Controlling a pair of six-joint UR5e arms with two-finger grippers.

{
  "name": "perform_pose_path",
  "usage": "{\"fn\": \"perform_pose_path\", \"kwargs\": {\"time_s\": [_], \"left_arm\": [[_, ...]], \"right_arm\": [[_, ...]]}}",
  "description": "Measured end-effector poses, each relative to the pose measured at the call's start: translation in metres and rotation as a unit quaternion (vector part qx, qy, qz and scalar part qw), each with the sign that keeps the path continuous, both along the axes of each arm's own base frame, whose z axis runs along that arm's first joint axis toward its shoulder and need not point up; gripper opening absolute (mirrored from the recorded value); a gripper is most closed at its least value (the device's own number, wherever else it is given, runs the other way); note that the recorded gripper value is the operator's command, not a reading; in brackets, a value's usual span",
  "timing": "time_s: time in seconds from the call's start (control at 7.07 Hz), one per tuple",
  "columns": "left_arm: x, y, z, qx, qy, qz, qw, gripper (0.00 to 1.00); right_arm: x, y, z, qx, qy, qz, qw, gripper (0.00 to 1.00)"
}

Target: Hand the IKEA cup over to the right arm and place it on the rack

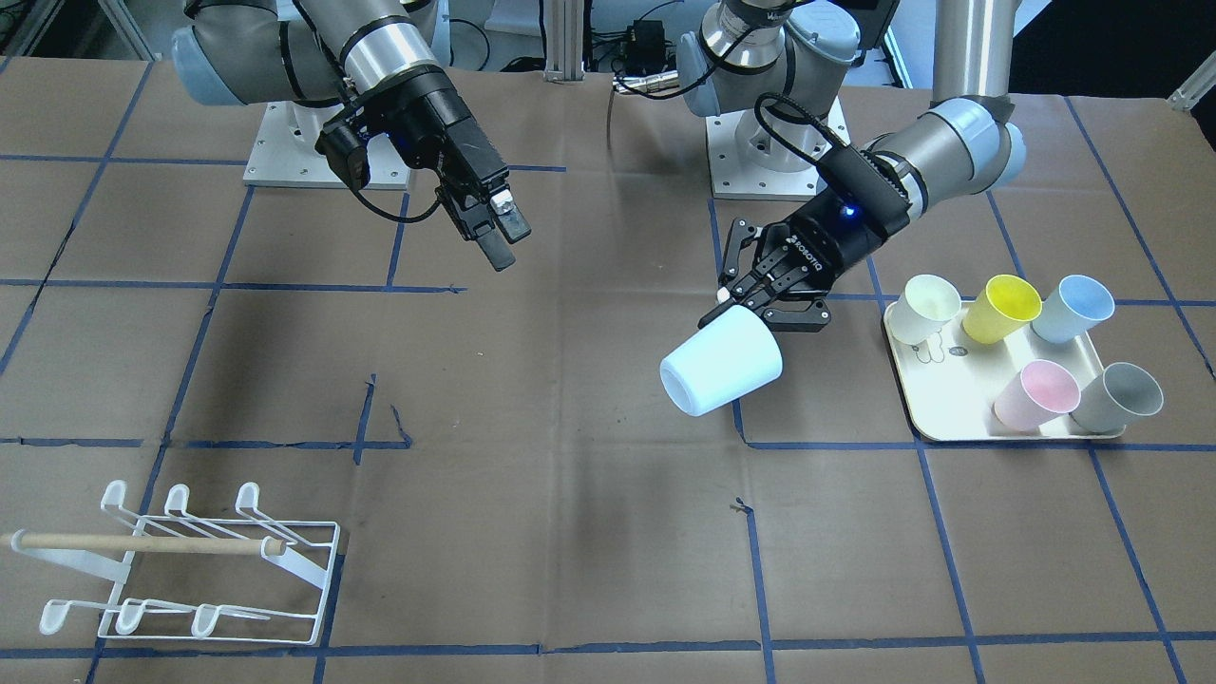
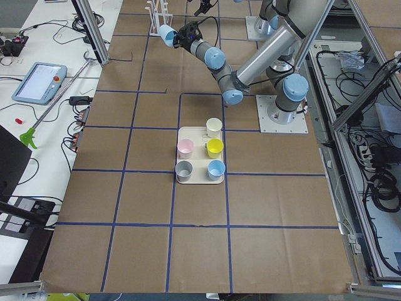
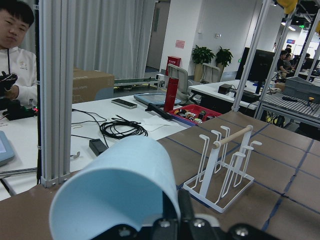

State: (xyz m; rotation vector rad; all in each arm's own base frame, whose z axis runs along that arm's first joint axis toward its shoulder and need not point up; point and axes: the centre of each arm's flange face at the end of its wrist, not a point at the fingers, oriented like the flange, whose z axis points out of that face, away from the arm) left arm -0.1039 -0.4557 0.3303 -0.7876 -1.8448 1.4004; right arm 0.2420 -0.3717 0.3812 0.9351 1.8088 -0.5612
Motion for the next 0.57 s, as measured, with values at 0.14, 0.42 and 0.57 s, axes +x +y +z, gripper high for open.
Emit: {"fn": "perform_pose_path", "kwargs": {"time_s": [0.14,0.42,0.57], "left_arm": [[-0.014,0.007,-0.001,-0.002,0.004,-0.019,0.9998,0.0],[-0.031,0.012,-0.003,0.0,0.006,-0.04,0.9992,0.0],[-0.038,0.014,-0.004,0.001,0.006,-0.046,0.9989,0.0]], "right_arm": [[-0.001,0.0,0.0,0.007,-0.004,-0.012,0.9999,1.0],[-0.001,0.0,-0.001,0.027,-0.017,-0.048,0.9983,1.0],[0.001,0.001,0.0,0.031,-0.018,-0.054,0.9979,1.0]]}}
